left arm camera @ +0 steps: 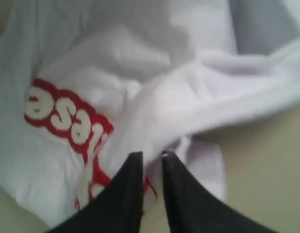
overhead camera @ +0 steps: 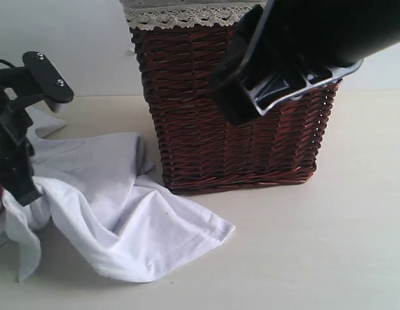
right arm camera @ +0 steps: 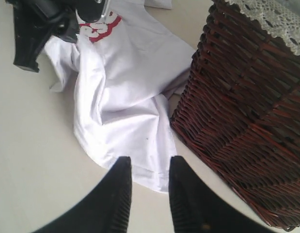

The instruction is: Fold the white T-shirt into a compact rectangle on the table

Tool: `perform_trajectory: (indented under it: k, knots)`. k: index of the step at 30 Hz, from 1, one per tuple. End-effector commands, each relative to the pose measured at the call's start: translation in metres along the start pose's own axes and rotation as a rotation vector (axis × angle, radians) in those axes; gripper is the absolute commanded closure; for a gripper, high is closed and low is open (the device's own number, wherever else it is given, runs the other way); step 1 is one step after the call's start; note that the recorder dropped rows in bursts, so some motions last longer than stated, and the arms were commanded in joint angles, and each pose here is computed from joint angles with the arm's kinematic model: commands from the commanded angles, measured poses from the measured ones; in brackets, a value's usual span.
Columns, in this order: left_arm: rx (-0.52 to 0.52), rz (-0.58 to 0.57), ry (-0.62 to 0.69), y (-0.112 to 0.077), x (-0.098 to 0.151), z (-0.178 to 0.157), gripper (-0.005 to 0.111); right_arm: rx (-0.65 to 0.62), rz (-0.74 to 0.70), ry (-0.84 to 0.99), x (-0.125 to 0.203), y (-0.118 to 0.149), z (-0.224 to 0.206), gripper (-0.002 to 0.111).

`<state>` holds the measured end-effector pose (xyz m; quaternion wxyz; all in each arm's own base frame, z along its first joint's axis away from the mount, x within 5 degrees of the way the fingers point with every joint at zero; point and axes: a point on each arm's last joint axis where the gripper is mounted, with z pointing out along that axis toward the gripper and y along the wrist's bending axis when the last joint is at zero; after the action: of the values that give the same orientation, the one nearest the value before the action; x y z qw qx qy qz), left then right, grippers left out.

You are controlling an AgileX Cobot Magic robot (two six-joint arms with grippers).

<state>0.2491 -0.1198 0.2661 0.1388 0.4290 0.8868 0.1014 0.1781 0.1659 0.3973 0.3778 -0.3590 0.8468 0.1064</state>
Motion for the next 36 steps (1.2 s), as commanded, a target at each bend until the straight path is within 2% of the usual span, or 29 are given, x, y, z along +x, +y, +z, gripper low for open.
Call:
perform_trajectory:
  k: [1, 2, 4, 8, 11, 13, 17, 19, 21, 27, 31, 36]
  knots:
    - [-0.041, -0.095, -0.129, -0.003, -0.012, 0.029, 0.052, 0.003, 0.005, -0.005, 0.001, -0.001, -0.001, 0.080]
    - [-0.056, -0.122, -0.141, -0.004, -0.013, 0.036, 0.045, 0.003, 0.005, -0.005, 0.001, -0.001, -0.001, 0.080]
    - [-0.072, -0.163, -0.136, -0.004, -0.014, 0.049, 0.042, 0.003, 0.005, -0.005, 0.001, -0.001, -0.001, 0.080]
    - [-0.074, -0.191, -0.016, -0.006, -0.005, 0.057, 0.048, 0.003, 0.005, -0.005, 0.001, -0.001, -0.001, 0.080]
    - [-0.071, -0.224, 0.120, -0.005, 0.009, 0.045, 0.056, 0.003, 0.005, -0.007, 0.000, -0.001, -0.001, 0.080]
    - [-0.012, -0.283, 0.189, -0.012, 0.020, 0.034, 0.059, 0.003, 0.005, -0.007, 0.000, -0.001, -0.001, 0.080]
    - [0.203, -0.381, 0.325, -0.039, 0.042, 0.019, 0.060, 0.003, 0.005, -0.007, 0.000, -0.001, -0.001, 0.080]
    - [0.246, -0.365, 0.330, -0.051, 0.049, 0.017, 0.060, 0.003, 0.005, -0.005, 0.001, -0.001, -0.001, 0.080]
    - [0.246, -0.338, 0.349, -0.059, 0.058, 0.019, 0.060, 0.003, 0.005, -0.003, 0.001, -0.001, -0.001, 0.080]
    - [0.250, -0.360, 0.355, -0.075, 0.078, 0.049, 0.060, 0.003, 0.005, 0.005, 0.001, -0.001, -0.001, 0.080]
    - [0.249, -0.362, 0.321, -0.080, 0.076, 0.068, 0.060, 0.003, 0.005, 0.003, 0.001, -0.001, -0.001, 0.080]
    - [0.238, -0.403, 0.202, -0.079, 0.060, 0.088, 0.060, 0.003, 0.005, 0.003, 0.001, -0.001, -0.001, 0.080]
